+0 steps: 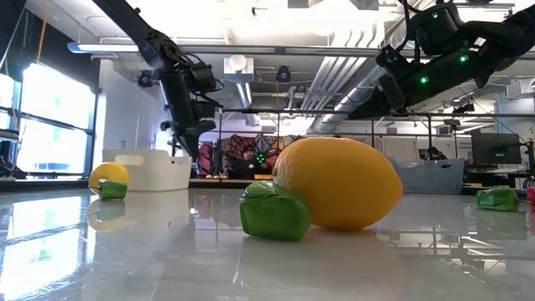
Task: Sort produce into baskets
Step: Put the green bell pepper into the gray bin
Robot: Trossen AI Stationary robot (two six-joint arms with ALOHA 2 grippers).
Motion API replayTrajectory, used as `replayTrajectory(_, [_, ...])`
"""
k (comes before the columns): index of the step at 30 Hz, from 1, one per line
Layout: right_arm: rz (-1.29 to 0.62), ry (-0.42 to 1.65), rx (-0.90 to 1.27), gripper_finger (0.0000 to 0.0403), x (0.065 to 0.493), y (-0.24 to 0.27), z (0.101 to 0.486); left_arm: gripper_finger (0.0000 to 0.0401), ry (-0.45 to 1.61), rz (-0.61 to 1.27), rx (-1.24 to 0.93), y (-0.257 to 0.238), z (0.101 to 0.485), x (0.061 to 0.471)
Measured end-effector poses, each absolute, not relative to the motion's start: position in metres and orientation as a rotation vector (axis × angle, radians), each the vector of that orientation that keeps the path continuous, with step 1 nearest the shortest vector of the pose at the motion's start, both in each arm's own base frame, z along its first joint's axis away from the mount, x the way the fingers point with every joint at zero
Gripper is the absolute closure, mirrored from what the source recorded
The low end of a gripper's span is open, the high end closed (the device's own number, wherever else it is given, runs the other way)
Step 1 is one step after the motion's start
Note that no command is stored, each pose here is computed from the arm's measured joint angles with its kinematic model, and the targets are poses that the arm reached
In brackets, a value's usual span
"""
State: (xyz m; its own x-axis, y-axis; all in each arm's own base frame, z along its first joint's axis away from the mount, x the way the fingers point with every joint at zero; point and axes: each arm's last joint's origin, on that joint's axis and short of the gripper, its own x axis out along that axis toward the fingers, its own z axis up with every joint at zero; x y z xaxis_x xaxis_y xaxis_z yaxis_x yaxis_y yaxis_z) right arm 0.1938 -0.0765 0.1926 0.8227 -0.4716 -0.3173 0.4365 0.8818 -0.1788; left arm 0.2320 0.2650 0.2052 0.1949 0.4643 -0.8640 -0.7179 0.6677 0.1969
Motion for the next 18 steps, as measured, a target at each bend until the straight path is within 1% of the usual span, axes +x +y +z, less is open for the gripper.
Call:
replayTrajectory(9, [-0.483, 0.364, -0.102, 0.0402, 0.194, -0.077, 0.193, 0.0398, 1.036, 0.871, -0.247, 0.271, 0.209, 0.233])
replayTrajectory(13, [-0.483, 0.364, -0.102, 0.0402, 0.194, -0.077, 0.193, 0.0398, 0.951, 0.856, -0.187, 0.268, 0.213, 0.247])
replayTrajectory(18, [-0.484, 0.363, -0.1, 0.0402, 0.194, -0.076, 0.193, 0.0398, 0.811, 0.843, -0.105, 0.255, 0.204, 0.264])
